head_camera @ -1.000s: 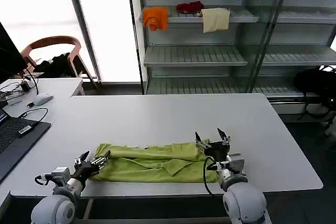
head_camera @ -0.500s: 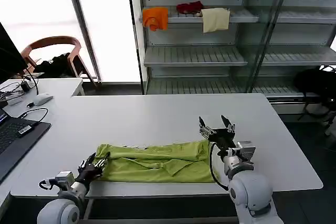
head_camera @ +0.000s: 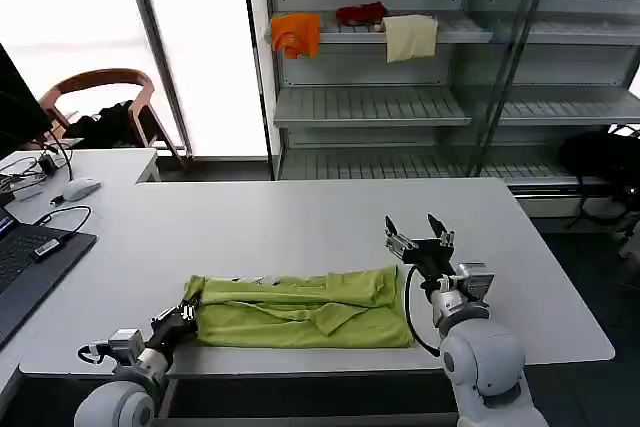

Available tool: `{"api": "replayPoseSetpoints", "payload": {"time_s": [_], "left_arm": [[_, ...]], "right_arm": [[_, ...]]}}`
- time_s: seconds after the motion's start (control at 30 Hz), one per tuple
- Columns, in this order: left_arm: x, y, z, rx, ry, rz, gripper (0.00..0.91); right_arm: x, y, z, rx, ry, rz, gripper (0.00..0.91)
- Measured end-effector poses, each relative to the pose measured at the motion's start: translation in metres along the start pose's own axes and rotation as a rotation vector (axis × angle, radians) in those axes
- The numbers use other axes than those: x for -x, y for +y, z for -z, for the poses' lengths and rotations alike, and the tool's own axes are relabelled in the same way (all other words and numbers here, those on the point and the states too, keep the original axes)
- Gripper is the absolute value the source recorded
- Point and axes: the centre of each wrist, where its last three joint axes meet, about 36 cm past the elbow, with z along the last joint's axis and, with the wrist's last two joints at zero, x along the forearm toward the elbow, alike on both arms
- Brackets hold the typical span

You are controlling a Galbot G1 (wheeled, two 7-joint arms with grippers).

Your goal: Fold and organize the clothes.

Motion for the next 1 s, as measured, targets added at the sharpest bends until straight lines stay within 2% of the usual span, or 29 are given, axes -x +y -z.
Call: {"api": "replayPoseSetpoints", "payload": {"time_s": [0.2,0.33,0.47,0.7,0.87,1.0], "left_arm": [[-0.004,0.008,0.008,0.066,-0.056,0.015,0.000],[-0.006,0.025,0.021,0.159,-0.104,0.060,0.000],[-0.012,0.052,0.040,0.289,-0.147,0.127,0.000],[-0.026,0.090,0.089,0.533,-0.228,0.253,0.000],[-0.037,0.086,0.108,0.630,-0.258,0.281,0.000],[-0.040,0.063,0.112,0.638,-0.270,0.248,0.000]], "right_arm": [[0.001,-0.005,0.001,-0.004,0.000,-0.014,0.907],[0.002,-0.009,0.001,-0.007,0.003,-0.022,0.907],[0.004,-0.010,-0.002,-0.005,0.010,-0.025,0.907],[0.006,-0.011,-0.006,-0.007,0.024,-0.031,0.907],[0.007,-0.011,-0.009,-0.011,0.036,-0.043,0.907],[0.006,-0.009,-0.012,-0.015,0.049,-0.046,0.907]]}}
